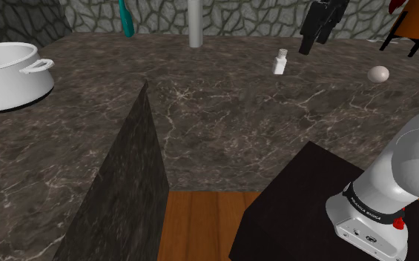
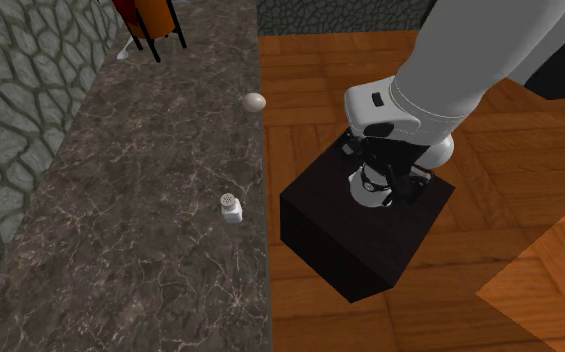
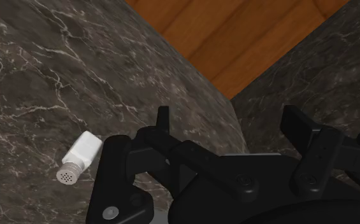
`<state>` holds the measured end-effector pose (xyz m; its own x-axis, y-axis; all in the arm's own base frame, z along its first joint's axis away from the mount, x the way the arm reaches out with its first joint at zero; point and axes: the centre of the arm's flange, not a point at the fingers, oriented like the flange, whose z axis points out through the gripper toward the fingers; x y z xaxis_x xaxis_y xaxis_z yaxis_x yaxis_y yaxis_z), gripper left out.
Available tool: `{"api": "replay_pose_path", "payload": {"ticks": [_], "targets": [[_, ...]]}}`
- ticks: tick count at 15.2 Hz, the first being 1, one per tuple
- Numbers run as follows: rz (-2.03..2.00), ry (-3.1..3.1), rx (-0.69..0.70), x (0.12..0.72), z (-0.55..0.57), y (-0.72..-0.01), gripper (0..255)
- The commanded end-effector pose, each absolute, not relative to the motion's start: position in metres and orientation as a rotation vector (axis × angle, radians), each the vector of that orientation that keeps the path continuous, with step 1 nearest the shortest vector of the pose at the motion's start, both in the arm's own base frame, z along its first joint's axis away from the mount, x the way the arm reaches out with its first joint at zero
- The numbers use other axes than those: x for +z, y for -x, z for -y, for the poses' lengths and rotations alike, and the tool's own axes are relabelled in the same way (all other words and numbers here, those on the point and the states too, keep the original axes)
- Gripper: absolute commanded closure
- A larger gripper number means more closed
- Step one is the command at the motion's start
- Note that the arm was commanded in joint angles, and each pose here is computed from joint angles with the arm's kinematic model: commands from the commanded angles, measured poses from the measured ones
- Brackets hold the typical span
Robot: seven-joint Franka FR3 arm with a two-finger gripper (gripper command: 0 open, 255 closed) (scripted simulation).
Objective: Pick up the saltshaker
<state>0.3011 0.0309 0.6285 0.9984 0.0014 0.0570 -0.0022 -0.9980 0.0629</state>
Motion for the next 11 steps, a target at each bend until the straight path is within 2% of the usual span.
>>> {"api": "replay_pose_path", "payload": {"ticks": [1,11], "targets": [[0.001,-3.077,0.088,0.628,-0.031,-0.301,0],[-0.028,-3.119,0.049,0.601,0.079,-0.382,0]]}}
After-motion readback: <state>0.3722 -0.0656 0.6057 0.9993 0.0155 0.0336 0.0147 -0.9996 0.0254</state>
